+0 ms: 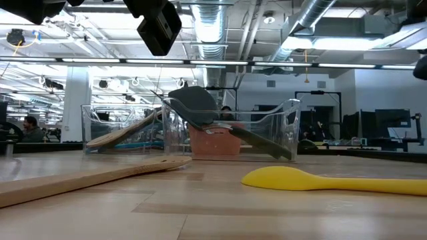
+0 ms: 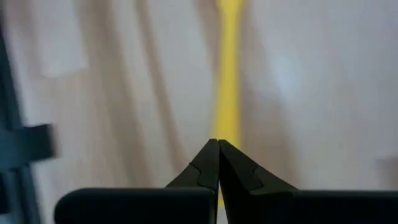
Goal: Pick & Place Kitchen Items
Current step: Put the yellow serving spoon into the bottom transparent bin, then put the yellow serving spoon into the top transparent bin
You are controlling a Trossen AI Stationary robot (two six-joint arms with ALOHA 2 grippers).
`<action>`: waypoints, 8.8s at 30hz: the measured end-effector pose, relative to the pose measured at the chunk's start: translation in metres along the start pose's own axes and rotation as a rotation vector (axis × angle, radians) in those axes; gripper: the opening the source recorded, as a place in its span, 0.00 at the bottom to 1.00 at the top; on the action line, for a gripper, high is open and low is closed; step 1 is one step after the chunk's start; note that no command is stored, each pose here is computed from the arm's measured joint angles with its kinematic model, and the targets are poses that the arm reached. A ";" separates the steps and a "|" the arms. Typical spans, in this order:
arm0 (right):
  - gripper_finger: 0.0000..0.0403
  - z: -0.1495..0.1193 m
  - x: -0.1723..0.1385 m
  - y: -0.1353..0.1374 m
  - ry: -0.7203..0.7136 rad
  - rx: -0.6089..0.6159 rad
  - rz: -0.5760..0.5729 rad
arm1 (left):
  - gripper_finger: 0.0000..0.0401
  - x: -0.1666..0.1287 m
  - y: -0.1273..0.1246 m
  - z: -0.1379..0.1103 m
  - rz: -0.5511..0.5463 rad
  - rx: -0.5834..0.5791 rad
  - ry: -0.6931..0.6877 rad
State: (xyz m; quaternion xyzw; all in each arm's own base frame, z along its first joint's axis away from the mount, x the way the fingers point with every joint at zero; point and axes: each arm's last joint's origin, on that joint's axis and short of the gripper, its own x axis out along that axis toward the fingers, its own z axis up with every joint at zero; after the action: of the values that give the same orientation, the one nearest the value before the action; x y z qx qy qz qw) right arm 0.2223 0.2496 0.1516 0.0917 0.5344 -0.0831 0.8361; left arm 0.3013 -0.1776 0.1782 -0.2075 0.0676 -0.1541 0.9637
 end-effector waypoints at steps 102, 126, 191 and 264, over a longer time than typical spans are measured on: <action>0.00 -0.009 0.014 -0.013 0.093 0.037 0.027 | 0.23 0.134 0.057 0.022 0.235 0.578 0.753; 0.00 -0.009 0.014 -0.013 0.088 0.032 0.029 | 0.39 0.149 0.087 -0.020 0.200 0.473 0.799; 0.00 0.019 -0.025 0.009 0.091 -0.106 -0.001 | 0.00 0.136 0.054 -0.015 0.293 0.535 0.835; 0.00 -0.006 -0.006 -0.012 0.145 0.011 -0.097 | 0.05 0.098 0.046 -0.025 0.685 0.806 0.541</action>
State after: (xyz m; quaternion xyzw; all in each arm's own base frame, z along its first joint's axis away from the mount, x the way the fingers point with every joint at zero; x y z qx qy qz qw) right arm 0.2121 0.2397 0.1538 0.0759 0.5971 -0.1195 0.7896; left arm 0.4014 -0.1789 0.1299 0.2551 0.3101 0.1046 0.9098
